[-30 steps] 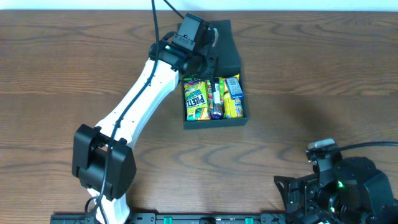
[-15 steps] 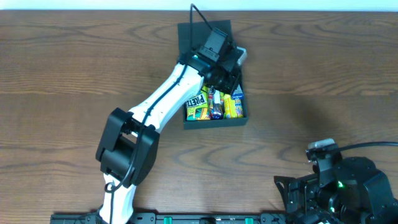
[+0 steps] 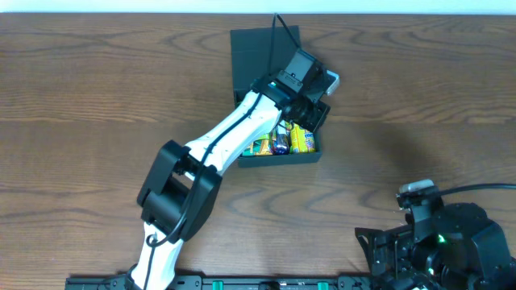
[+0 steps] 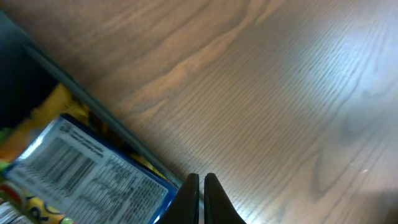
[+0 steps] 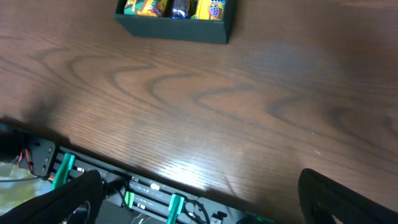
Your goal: Pack container
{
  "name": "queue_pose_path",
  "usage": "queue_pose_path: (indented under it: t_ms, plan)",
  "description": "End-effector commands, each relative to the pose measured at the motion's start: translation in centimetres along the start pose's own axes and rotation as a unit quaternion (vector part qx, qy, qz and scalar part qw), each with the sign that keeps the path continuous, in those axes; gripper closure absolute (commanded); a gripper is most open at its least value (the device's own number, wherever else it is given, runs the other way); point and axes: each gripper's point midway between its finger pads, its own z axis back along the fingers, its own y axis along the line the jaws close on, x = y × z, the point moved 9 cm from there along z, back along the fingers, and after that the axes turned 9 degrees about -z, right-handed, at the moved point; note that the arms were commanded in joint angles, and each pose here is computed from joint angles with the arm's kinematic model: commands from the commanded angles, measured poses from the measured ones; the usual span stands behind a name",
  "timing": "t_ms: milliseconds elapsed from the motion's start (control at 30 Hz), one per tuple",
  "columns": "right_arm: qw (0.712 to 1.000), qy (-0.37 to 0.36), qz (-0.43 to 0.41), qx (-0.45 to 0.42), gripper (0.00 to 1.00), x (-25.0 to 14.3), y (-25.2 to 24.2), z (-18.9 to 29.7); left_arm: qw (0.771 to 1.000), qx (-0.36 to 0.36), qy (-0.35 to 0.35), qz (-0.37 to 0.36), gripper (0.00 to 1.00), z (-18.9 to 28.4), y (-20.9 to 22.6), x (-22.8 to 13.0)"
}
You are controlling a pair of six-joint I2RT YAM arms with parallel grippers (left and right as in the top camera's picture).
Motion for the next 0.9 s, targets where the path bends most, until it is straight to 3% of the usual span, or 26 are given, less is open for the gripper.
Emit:
queue_pose_path:
  t_ms: [0, 467, 867]
  plan:
    - [1.0, -0.007, 0.006, 0.0, 0.01, 0.2, 0.0, 0.3, 1.0, 0.01, 0.019, 0.01, 0.94, -1.4, 0.8, -0.8]
    - [1.0, -0.007, 0.006, 0.0, 0.01, 0.2, 0.0, 0.3, 0.995, 0.08, 0.057, 0.035, 0.94, -1.4, 2.1, -2.1]
    - [1.0, -0.007, 0.006, 0.0, 0.01, 0.2, 0.0, 0.3, 0.991, 0.091, 0.056, 0.08, 0.94, 0.1, 4.3, -2.3]
